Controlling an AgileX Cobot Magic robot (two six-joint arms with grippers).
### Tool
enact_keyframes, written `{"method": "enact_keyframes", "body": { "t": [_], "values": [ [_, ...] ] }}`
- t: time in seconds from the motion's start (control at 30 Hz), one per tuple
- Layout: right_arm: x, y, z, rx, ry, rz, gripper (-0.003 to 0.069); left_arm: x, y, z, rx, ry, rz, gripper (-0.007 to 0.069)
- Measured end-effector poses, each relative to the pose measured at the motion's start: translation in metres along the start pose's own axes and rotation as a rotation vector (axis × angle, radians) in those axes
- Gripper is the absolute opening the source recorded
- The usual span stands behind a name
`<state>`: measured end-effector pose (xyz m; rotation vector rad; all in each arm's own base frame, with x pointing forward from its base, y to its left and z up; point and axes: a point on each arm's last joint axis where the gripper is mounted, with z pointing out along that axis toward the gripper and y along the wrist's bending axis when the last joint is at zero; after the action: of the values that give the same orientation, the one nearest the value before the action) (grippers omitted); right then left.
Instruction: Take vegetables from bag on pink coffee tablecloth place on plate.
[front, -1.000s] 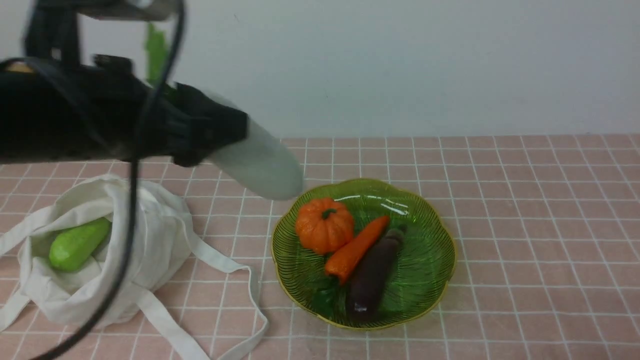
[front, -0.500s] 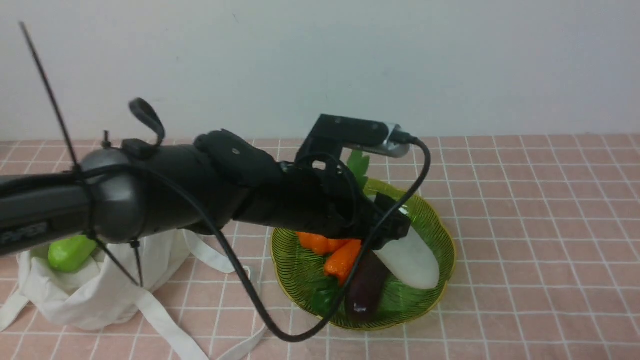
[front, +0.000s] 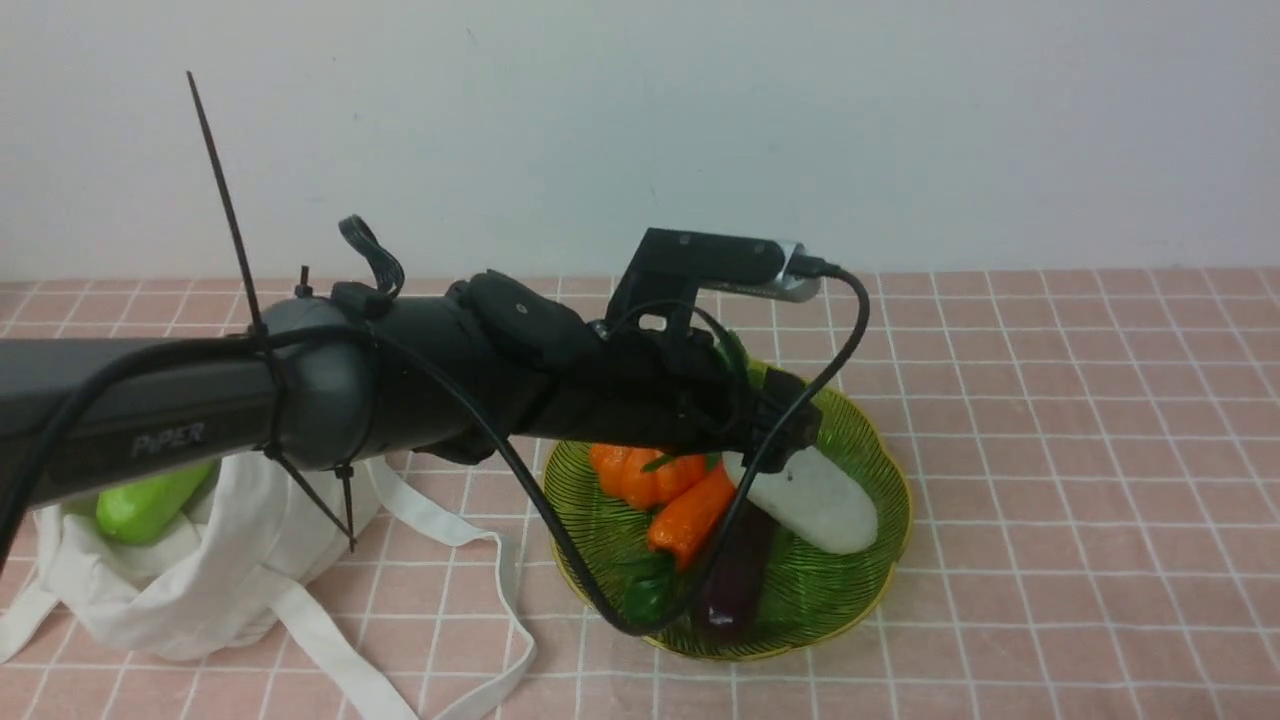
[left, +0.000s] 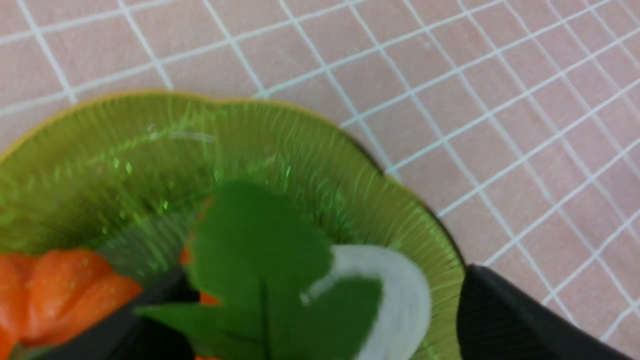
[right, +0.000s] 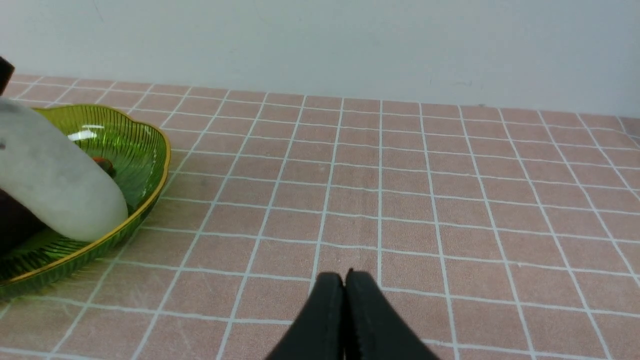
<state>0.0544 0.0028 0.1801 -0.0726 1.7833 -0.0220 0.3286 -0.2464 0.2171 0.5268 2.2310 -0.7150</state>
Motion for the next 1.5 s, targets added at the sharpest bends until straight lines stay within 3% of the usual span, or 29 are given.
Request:
{"method": "enact_keyframes", "body": {
  "t": [0.2,0.33,0.37,0.43,0.53,0.67,0.9,1.13,1.37,1.5],
  "values": [
    [0.0,0.0,0.0,0.0,0.0,0.0,-0.0015,-0.022,-0.013,-0.029,0.025,-0.069,0.084,0.0566],
    [0.0,0.0,0.0,0.0,0.0,0.0,-0.0015,-0.044,-0.027,-0.077,0.068,-0.148,0.131,0.0374],
    [0.0,0.0,0.0,0.0,0.0,0.0,-0.0015,-0.053,-0.033,-0.104,0.079,-0.189,0.163,0.0248],
    [0.0,0.0,0.0,0.0,0.0,0.0,-0.0015,-0.06,-0.043,-0.14,0.085,-0.231,0.221,0.0096],
    [0.0,0.0,0.0,0.0,0.0,0.0,-0.0015,-0.064,-0.054,-0.182,0.082,-0.28,0.256,0.002],
    [0.0,0.0,0.0,0.0,0.0,0.0,-0.0015,-0.05,-0.064,-0.245,0.041,-0.358,0.255,-0.0005],
    [0.0,0.0,0.0,0.0,0.0,0.0,-0.0015,-0.001,-0.063,-0.312,-0.037,-0.475,0.232,-0.0005],
    [0.0,0.0,0.0,0.0,0.0,0.0,-0.0015,0.046,-0.063,-0.353,-0.062,-0.518,0.299,-0.0005],
    [0.0,0.0,0.0,0.0,0.0,0.0,-0.0015,0.062,-0.068,-0.384,-0.071,-0.613,0.345,-0.0005],
    [0.0,0.0,0.0,0.0,0.0,0.0,-0.0015,0.067,-0.066,-0.39,-0.134,-0.609,0.373,-0.0005]
  ]
}}
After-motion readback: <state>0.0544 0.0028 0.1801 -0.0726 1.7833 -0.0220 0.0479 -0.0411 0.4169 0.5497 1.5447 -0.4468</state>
